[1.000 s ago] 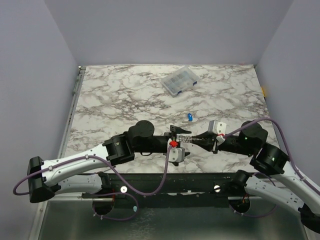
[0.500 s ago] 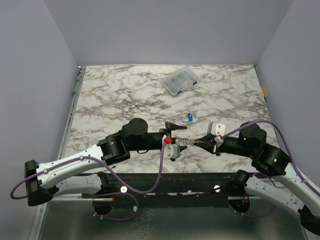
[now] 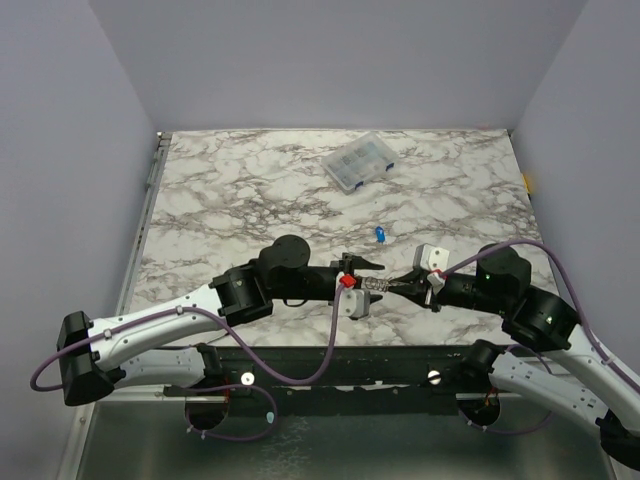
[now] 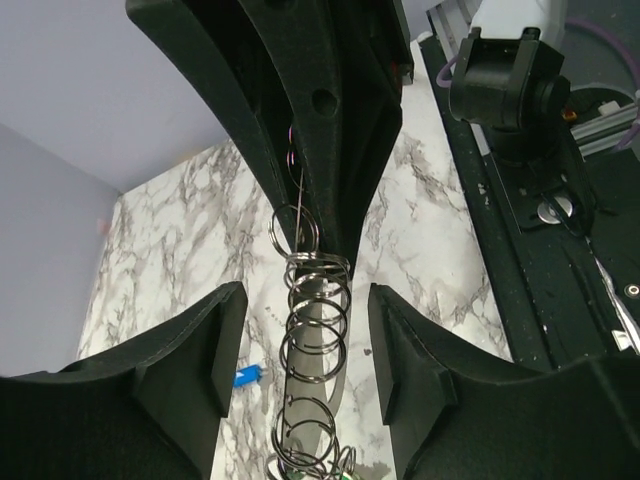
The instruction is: Put the keys on the keyring
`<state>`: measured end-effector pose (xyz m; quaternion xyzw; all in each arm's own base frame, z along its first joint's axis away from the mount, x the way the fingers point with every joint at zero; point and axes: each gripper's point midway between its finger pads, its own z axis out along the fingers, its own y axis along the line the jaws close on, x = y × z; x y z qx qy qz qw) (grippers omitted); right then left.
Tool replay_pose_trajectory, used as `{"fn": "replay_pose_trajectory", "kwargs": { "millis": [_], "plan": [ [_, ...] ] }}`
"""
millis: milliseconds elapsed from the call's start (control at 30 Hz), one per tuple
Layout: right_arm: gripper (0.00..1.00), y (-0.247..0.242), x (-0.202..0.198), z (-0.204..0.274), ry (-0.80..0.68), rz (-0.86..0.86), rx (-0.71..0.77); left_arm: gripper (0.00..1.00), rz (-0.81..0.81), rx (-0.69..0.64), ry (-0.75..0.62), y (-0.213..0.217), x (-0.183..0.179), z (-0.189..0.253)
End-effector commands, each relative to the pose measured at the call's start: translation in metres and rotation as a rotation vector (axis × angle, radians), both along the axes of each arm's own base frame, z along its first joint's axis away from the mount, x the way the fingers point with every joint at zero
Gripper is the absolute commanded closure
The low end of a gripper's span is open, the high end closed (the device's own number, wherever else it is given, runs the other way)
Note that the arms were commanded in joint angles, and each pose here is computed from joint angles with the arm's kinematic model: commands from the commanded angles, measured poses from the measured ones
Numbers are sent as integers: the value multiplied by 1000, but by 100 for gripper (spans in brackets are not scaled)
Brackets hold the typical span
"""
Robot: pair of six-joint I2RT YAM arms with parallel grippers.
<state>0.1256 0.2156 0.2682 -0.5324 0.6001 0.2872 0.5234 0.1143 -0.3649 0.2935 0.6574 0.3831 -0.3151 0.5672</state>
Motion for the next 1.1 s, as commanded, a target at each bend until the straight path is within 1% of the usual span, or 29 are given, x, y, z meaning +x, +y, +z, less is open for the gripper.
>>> {"fn": "replay_pose_trajectory", "kwargs": {
  "millis": [0,100,167,267,433,567,700,867,967,1067],
  "plan": [
    [99,2,-1,3,-1,13,11,44,-61,-78,2,-8,-9,14],
    [100,2,-1,3,0,12,10,51,-58,-103,4,-10,-8,19],
    [99,2,-1,3,0,11,11,52,-66,-110,7,-11,-10,19],
    [99,2,-1,5,-5,9,15,48,-65,-99,11,-10,-10,13],
    [99,2,0,9,-14,7,26,36,-50,-66,26,-8,-9,3],
    [99,1,0,12,-19,3,37,36,-29,-57,28,-7,-5,1],
    [99,2,0,11,-17,5,36,44,-47,-55,50,-13,-6,-2],
    [99,3,0,10,-12,7,39,56,-52,-45,75,-21,-5,-8],
    [100,3,0,10,-12,5,39,66,-46,-57,76,-22,-4,-6],
    [99,2,0,8,-9,3,36,70,-36,-74,72,-21,-3,-2]
  ]
}}
